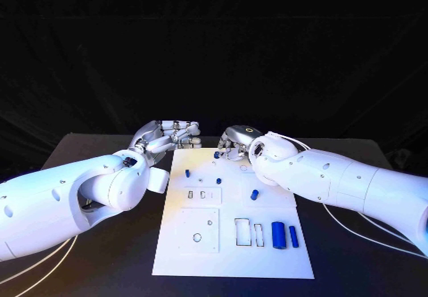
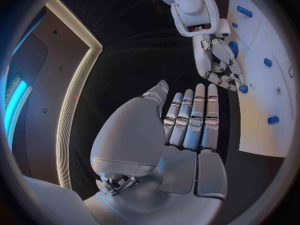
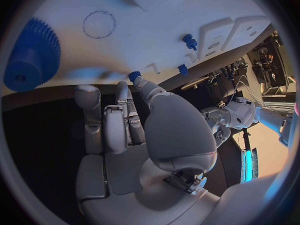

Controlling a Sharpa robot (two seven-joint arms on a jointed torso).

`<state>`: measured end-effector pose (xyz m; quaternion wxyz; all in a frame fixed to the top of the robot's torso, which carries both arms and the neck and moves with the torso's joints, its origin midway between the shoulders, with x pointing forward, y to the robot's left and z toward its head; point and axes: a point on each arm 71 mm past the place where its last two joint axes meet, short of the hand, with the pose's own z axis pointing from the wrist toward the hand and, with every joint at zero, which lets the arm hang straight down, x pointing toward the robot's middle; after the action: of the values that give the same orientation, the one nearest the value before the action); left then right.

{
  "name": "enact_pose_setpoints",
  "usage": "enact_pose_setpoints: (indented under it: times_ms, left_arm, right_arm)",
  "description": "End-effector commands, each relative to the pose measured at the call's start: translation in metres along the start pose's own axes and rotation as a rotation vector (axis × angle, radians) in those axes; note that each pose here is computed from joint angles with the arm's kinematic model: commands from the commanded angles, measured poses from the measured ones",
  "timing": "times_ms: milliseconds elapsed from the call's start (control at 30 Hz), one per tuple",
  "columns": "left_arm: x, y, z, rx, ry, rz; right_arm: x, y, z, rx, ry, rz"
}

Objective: Assemble the parts on the task board

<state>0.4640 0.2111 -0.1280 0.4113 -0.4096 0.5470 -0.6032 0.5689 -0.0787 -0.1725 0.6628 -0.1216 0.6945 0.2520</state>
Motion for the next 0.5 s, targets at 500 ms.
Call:
enact_pose_setpoints:
  times_ms: [500]
  left_arm:
    - [-0.0042,-0.0008,0.0007,0.006,0.006,-0.003]
  right_arm:
    - [-0.034,-0.02,-0.036,-0.01,-0.035,0.129]
